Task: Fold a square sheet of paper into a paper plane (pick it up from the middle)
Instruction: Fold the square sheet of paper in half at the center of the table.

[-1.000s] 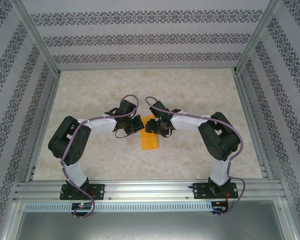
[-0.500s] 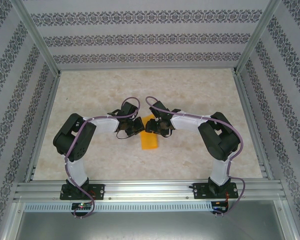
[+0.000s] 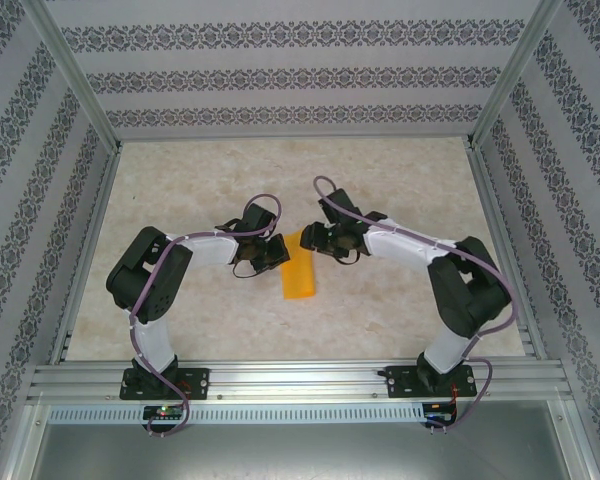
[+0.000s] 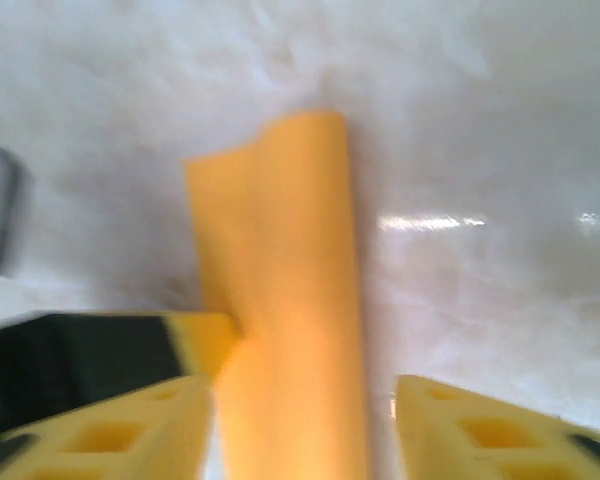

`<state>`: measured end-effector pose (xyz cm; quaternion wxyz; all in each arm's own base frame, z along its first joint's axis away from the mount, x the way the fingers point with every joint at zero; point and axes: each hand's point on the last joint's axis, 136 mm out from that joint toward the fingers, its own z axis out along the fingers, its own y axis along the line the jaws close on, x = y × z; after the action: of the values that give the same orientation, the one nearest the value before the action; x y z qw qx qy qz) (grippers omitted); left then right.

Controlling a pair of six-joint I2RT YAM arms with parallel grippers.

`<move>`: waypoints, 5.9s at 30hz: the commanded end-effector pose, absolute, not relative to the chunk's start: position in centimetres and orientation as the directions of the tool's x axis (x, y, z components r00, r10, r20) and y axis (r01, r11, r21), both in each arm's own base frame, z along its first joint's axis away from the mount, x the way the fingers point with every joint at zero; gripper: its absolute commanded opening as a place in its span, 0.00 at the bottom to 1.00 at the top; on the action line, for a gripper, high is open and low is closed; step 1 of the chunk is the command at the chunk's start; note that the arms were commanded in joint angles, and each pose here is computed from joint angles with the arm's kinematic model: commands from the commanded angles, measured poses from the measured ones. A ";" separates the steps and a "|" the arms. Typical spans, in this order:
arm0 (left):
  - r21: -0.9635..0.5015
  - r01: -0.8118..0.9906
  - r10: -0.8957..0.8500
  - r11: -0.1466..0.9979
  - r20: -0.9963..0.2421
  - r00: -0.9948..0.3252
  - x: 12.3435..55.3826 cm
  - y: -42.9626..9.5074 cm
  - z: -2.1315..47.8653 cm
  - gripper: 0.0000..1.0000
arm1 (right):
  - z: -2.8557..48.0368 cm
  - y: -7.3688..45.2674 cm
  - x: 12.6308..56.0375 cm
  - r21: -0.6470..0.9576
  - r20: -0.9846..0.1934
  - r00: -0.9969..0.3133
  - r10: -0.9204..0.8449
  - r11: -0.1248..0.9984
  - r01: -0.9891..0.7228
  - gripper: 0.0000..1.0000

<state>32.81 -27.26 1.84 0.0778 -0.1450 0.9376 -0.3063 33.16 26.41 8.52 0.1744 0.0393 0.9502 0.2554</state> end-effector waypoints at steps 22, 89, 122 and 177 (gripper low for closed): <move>-0.500 -0.227 -0.289 0.836 -0.050 -0.956 31.6 -26.2 -1.0 0.03 | 2.1 28.7 30.8 0.663 -0.140 -0.981 0.133 0.748 0.007 0.11; -0.463 -0.195 -0.252 0.865 -0.064 -0.966 31.5 -25.8 -0.9 0.04 | 3.7 26.8 23.3 0.690 -0.147 -0.983 0.113 0.724 -0.020 0.17; -0.447 -0.180 -0.231 0.876 -0.062 -0.971 31.3 -25.7 -1.2 0.04 | 2.8 27.0 34.9 0.704 -0.182 -0.962 0.203 0.710 0.016 0.15; -0.407 -0.157 -0.201 0.900 -0.069 -0.977 30.9 -25.0 -1.3 0.04 | 1.0 26.0 40.6 0.665 -0.107 -0.953 0.283 0.733 0.143 0.16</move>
<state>33.28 -27.17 1.80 0.0958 -0.0913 0.9530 -0.2726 40.04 26.71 1.73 0.0988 0.0993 0.9197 0.3668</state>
